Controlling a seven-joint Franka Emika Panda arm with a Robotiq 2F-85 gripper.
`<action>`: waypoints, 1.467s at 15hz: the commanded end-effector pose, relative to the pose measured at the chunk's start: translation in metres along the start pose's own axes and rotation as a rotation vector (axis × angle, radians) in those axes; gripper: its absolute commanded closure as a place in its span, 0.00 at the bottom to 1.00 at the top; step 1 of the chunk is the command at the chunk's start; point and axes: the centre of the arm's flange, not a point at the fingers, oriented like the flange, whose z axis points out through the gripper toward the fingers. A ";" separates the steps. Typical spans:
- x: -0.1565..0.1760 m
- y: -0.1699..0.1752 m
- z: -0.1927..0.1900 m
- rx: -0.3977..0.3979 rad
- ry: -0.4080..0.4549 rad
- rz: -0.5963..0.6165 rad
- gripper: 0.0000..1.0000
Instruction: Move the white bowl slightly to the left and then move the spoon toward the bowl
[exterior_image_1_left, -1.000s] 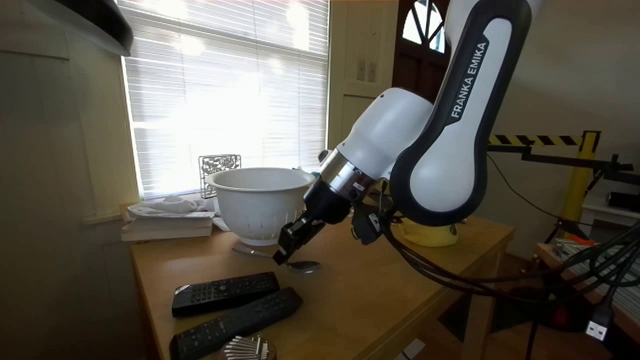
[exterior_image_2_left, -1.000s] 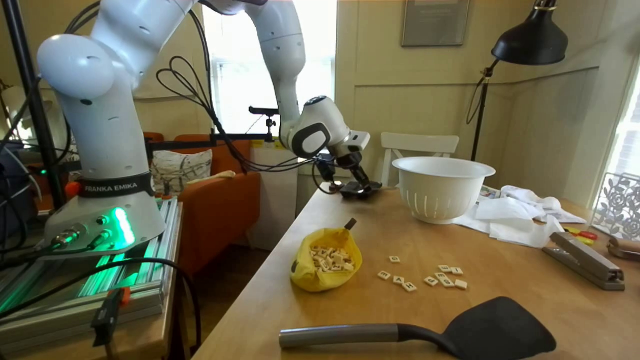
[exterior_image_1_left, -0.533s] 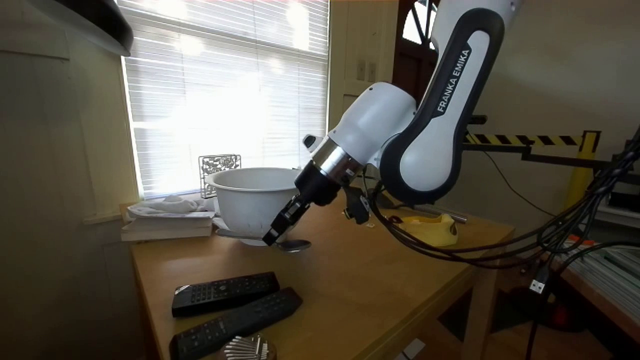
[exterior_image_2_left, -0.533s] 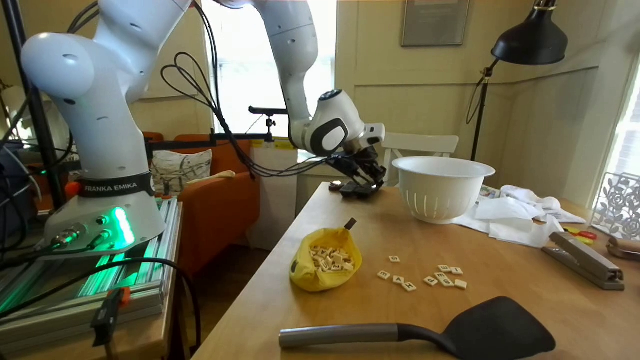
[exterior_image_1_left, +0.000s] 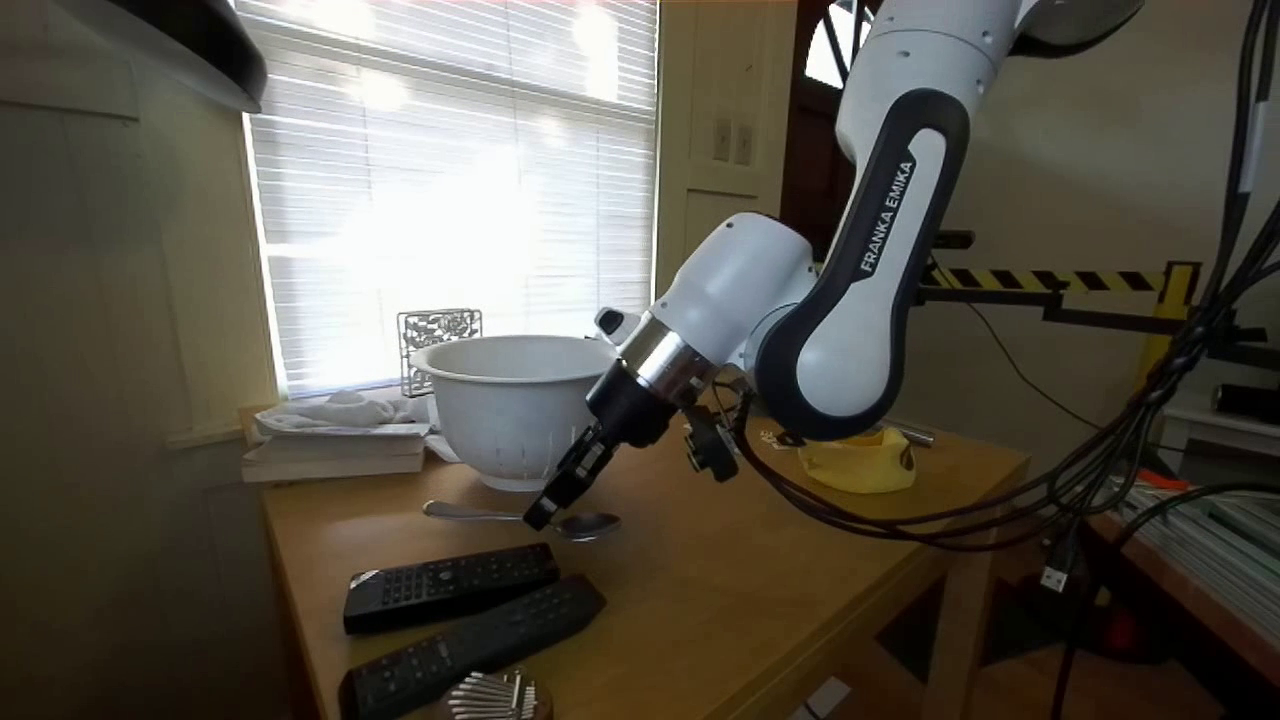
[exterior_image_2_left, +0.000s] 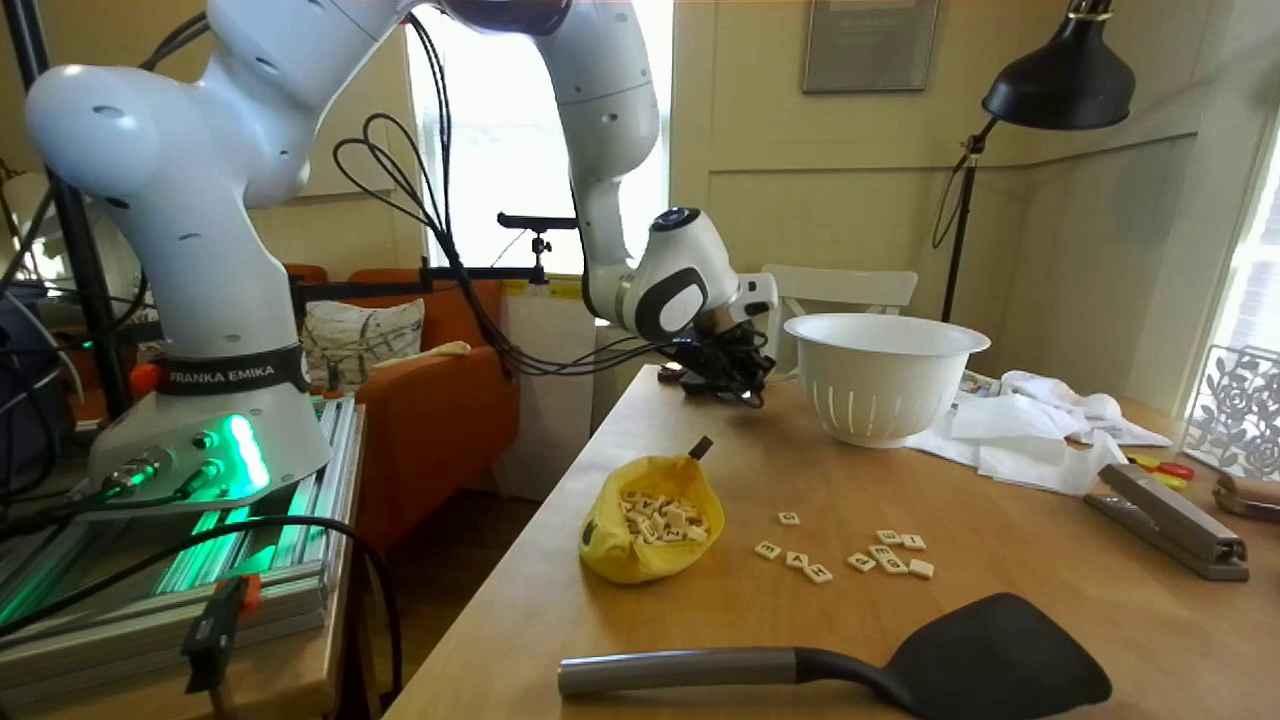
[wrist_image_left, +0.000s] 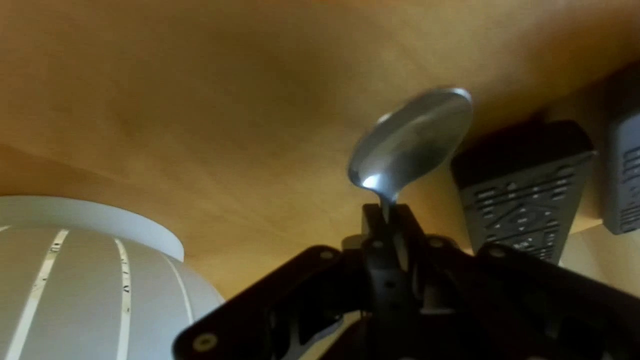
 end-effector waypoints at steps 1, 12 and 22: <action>0.002 0.011 0.020 0.024 0.016 -0.051 0.98; 0.007 0.023 0.023 0.010 -0.011 -0.027 0.52; 0.004 0.017 -0.084 -0.117 -0.105 0.420 0.00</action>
